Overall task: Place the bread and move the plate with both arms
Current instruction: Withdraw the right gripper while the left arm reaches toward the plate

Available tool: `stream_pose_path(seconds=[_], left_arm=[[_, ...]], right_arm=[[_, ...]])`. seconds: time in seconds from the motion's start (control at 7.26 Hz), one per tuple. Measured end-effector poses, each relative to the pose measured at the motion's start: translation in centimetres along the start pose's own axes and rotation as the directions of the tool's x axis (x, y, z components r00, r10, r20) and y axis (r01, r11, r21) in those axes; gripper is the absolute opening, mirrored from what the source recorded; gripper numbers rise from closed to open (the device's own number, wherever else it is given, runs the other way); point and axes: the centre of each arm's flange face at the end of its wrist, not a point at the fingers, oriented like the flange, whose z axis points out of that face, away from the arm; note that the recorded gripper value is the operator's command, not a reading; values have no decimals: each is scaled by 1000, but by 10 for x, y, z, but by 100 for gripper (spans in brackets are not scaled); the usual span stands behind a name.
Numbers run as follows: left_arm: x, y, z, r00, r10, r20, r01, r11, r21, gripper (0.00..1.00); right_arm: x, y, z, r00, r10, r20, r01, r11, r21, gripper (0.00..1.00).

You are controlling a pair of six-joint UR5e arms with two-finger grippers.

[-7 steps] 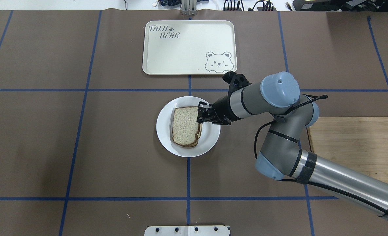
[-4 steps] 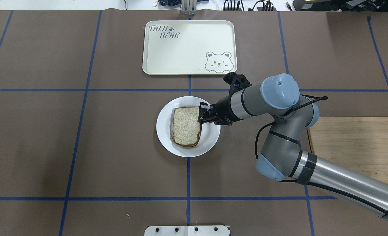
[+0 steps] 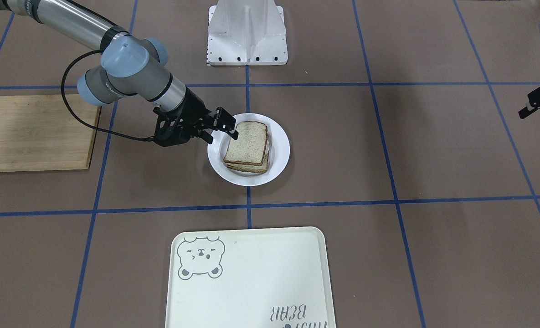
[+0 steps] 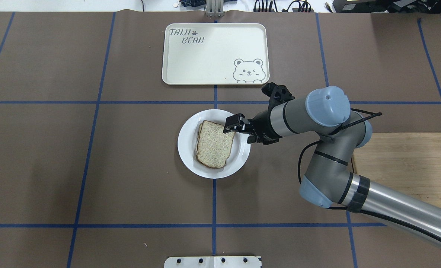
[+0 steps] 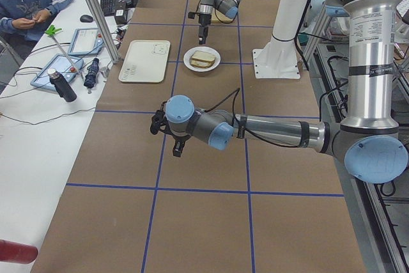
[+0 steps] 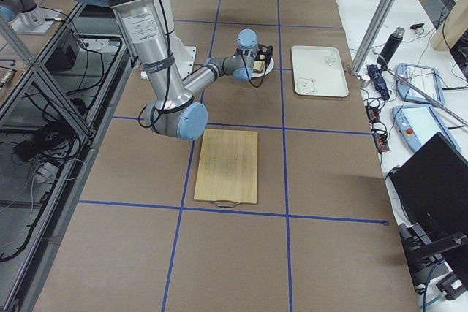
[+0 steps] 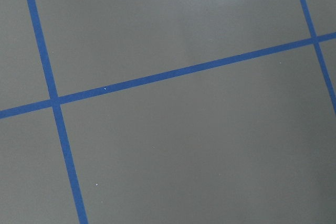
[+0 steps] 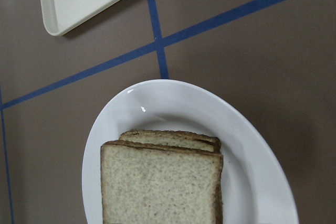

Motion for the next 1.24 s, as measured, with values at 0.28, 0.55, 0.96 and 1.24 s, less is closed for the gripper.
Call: stream_pose_path(seconds=[0.28,0.55,0.96,1.24], left_arm=[[88,-20,5,992,-103,-73,101,995,-21,98],[214,-44,52,970,-209,-121,200,976,-84,98],[369,-48,163,948,-301,-108,287,950,-124,95],[406,-37,222,926,-338,-170,319,939,-129,93]], right_arm=[[40,-47,-59,1000,-21,-21,21,1000,-2,100],[124,-108,-154,996,-63,-65,61,998,-24,100],[284,-128,-268,971,-182,-157,181,983,-21,100],[354,-124,-302,933,-267,-242,265,963,-43,100]])
